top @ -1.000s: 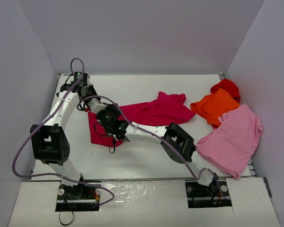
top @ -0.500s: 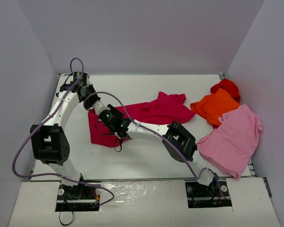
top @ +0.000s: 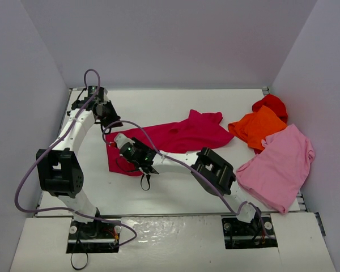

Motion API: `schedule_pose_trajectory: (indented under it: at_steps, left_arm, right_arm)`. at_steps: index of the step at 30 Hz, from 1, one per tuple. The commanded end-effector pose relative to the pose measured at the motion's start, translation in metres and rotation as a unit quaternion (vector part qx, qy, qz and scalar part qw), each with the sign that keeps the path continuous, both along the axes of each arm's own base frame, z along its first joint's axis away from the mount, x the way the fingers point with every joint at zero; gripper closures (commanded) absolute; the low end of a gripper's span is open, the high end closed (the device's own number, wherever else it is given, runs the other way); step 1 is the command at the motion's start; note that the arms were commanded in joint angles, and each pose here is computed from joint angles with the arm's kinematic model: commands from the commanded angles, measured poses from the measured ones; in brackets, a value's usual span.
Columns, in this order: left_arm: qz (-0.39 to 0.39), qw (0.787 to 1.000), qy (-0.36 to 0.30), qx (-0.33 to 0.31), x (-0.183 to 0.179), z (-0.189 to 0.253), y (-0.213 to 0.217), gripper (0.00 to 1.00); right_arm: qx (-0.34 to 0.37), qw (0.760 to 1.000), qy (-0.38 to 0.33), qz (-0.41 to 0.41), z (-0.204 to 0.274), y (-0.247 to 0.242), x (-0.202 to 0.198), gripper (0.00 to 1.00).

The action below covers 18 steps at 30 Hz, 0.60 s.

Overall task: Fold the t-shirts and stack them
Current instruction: Flatten out the tshirt

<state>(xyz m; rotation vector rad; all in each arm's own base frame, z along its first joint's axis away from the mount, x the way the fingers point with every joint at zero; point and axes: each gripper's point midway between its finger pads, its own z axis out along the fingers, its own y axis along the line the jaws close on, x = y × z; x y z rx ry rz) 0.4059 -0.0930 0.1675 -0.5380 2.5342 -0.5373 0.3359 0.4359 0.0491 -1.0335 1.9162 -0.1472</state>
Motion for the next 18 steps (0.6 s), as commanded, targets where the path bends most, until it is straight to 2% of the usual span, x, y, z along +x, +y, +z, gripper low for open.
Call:
schedule_pose_trajectory:
  at_steps: [1,18]
  left_arm:
    - [0.002,0.999,-0.051,-0.008,0.008,0.031,0.001,1.0]
    - [0.002,0.999,-0.047,-0.009,0.008,0.029,0.001,1.0]
  right_arm:
    - [0.051,0.998,-0.024,0.005,0.035,0.024,0.007,0.58]
    - [0.046,0.999,-0.01,0.017,0.007,0.041,0.027,0.58]
